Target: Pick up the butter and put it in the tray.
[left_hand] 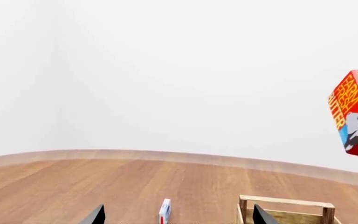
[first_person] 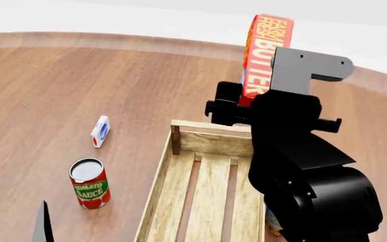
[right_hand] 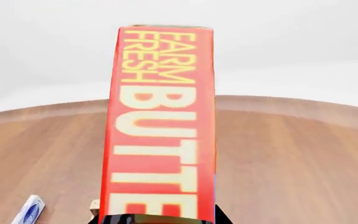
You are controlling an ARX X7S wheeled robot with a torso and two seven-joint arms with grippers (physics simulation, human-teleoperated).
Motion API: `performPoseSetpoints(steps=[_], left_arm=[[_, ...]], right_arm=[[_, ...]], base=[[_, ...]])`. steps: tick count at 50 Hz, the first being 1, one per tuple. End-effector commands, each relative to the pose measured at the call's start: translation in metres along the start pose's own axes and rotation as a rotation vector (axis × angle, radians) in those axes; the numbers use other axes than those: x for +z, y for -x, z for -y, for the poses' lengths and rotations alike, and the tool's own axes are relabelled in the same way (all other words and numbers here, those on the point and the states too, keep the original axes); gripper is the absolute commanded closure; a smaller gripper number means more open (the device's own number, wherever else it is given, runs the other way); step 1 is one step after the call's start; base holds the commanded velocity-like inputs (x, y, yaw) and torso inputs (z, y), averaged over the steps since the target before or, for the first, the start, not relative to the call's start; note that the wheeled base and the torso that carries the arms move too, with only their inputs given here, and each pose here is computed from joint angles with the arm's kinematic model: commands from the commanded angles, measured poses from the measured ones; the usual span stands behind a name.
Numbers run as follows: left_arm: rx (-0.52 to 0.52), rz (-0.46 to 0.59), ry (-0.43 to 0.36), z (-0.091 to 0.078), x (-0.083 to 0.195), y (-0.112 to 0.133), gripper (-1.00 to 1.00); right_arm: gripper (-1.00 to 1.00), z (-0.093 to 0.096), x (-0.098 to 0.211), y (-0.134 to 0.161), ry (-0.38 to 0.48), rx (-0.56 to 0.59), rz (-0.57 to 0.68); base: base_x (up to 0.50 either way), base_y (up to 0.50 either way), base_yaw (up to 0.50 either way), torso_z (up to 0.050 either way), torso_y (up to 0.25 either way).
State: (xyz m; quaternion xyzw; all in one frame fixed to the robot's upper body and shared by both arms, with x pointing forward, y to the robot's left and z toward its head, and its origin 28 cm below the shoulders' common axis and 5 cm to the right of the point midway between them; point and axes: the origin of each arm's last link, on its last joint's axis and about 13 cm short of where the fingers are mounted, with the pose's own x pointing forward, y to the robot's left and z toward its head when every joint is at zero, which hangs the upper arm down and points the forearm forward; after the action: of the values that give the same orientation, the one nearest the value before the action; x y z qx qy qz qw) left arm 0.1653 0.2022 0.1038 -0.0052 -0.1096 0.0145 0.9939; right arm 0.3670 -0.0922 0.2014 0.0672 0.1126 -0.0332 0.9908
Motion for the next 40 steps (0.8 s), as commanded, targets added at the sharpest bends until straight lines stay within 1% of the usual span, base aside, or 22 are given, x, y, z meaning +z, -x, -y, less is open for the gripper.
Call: performPoseSetpoints(steps=[1,3,4,6,7,14,16,19,21,22,25,26,27,28,29,31,40], left_arm=[[-0.005,0.008,0.019,-0.001,0.002,-0.003,-1.0],[-0.004,0.009,0.02,-0.001,0.002,-0.003,-1.0],[-0.004,0.008,0.02,-0.001,0.002,-0.004,-1.0],[-0.005,0.007,0.021,-0.001,0.001,-0.004,-1.0],[-0.005,0.007,0.021,-0.001,0.001,-0.004,-1.0],[-0.006,0.005,0.022,-0.001,0.001,-0.004,-1.0],[-0.007,0.004,0.022,-0.001,0.001,-0.004,-1.0],[-0.009,0.003,0.025,-0.001,0.001,-0.004,-1.0],[-0.009,0.002,0.028,-0.001,0.001,-0.004,-1.0],[-0.01,0.002,0.029,-0.001,0.001,-0.004,-1.0],[-0.009,0.002,0.029,-0.002,0.002,-0.004,-1.0],[-0.008,0.001,0.029,-0.002,0.001,-0.004,-1.0],[-0.009,0.002,0.029,-0.002,0.001,-0.004,-1.0],[-0.007,0.002,0.03,-0.002,0.002,-0.004,-1.0],[-0.007,0.001,0.03,-0.002,0.001,-0.004,-1.0],[-0.007,0.001,0.03,-0.002,0.001,-0.004,-1.0],[-0.007,-0.001,0.028,-0.002,0.0,-0.004,-1.0]], right_arm=[[1.0,-0.021,0.015,0.0,-0.056,-0.04,-0.028],[1.0,-0.023,0.012,-0.001,-0.097,-0.038,-0.045],[1.0,-0.023,0.012,0.0,-0.089,-0.037,-0.04],[1.0,-0.024,0.011,-0.001,-0.121,-0.04,-0.077],[1.0,-0.024,0.009,-0.002,-0.12,-0.06,-0.114],[1.0,-0.028,0.001,-0.004,-0.13,-0.074,-0.203],[1.0,-0.028,-0.001,-0.005,-0.147,-0.087,-0.257],[1.0,-0.029,-0.002,-0.006,-0.145,-0.101,-0.281],[1.0,-0.031,-0.003,-0.007,-0.095,-0.085,-0.297],[1.0,-0.032,-0.004,-0.006,-0.112,-0.083,-0.335],[1.0,-0.034,-0.005,-0.007,-0.111,-0.085,-0.336],[1.0,-0.035,-0.007,-0.007,-0.11,-0.091,-0.358],[1.0,-0.035,-0.007,-0.008,-0.105,-0.091,-0.359],[1.0,-0.036,-0.008,-0.008,-0.091,-0.096,-0.391],[1.0,-0.037,-0.008,-0.007,-0.082,-0.077,-0.407],[1.0,-0.037,-0.009,-0.007,-0.084,-0.08,-0.397],[1.0,-0.04,-0.02,-0.004,-0.061,-0.067,-0.441]], base=[[0.0,0.0,0.0,0.0,0.0],[0.0,0.0,0.0,0.0,0.0],[0.0,0.0,0.0,0.0,0.0],[0.0,0.0,0.0,0.0,0.005],[0.0,0.0,0.0,0.0,0.0],[0.0,0.0,0.0,0.0,0.001],[0.0,0.0,0.0,0.005,0.0],[0.0,0.0,0.0,0.0,0.0],[0.0,0.0,0.0,0.0,0.005],[0.0,0.0,0.0,0.0,0.0],[0.0,0.0,0.0,0.0,0.0],[0.0,0.0,0.0,0.0,0.0],[0.0,0.0,0.0,0.0,0.01],[0.0,0.0,0.0,0.0,0.0],[0.0,0.0,0.0,0.0,0.0],[0.0,0.0,0.0,0.0,0.0],[0.0,0.0,0.0,0.001,0.001]])
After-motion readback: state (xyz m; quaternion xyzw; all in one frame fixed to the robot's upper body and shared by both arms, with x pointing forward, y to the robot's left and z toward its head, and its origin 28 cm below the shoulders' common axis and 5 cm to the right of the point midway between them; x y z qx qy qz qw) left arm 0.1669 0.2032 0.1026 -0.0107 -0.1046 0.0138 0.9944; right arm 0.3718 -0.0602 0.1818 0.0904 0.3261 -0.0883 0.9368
